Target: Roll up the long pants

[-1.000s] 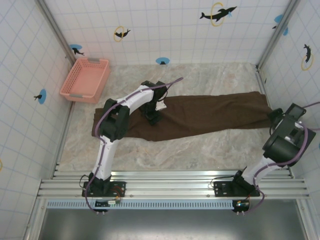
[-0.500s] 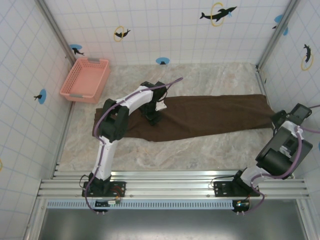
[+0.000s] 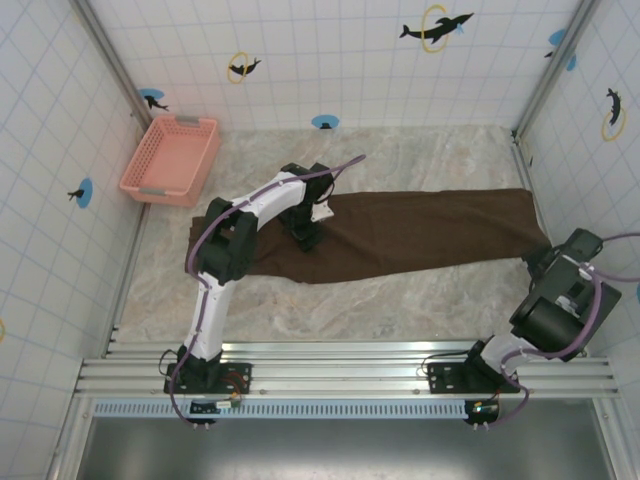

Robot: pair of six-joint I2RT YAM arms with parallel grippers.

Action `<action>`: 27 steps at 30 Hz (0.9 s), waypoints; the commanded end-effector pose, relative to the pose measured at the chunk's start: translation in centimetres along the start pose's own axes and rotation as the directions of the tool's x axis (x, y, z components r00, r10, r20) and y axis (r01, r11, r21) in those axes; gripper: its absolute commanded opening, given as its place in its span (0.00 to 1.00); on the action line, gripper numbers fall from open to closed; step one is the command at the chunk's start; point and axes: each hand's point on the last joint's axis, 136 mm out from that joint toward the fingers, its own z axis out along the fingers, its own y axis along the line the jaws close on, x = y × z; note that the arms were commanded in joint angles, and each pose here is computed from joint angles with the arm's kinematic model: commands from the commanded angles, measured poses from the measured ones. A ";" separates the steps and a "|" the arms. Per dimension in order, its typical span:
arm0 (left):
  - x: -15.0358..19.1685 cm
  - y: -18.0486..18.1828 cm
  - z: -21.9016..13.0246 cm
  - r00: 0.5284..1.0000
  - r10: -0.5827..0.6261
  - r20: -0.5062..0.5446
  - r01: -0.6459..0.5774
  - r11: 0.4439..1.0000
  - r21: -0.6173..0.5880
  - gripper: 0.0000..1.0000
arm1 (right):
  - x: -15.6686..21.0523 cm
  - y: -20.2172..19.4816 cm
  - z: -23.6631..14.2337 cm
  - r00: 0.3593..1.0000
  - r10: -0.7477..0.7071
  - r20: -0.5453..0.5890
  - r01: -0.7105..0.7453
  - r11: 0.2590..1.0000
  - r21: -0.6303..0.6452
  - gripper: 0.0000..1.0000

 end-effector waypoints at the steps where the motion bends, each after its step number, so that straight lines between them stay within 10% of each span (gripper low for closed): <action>1: -0.1 -1.2 0.6 1.000 -0.003 0.003 0.003 0.999 0.039 0.98 | 0.4 -0.4 1.0 0.999 0.044 -0.005 -0.044 0.999 -0.016 0.64; 20: 0.1 -0.9 0.9 1.000 0.016 -0.025 -0.015 0.999 0.031 0.97 | -1.1 -0.3 7.1 0.992 0.112 -0.059 -0.111 0.994 0.013 0.61; 27: 0.1 -0.9 0.9 0.999 0.011 -0.032 -0.010 0.999 0.031 0.97 | -1.7 2.1 8.1 0.992 0.126 -0.012 -0.127 0.989 -0.076 0.33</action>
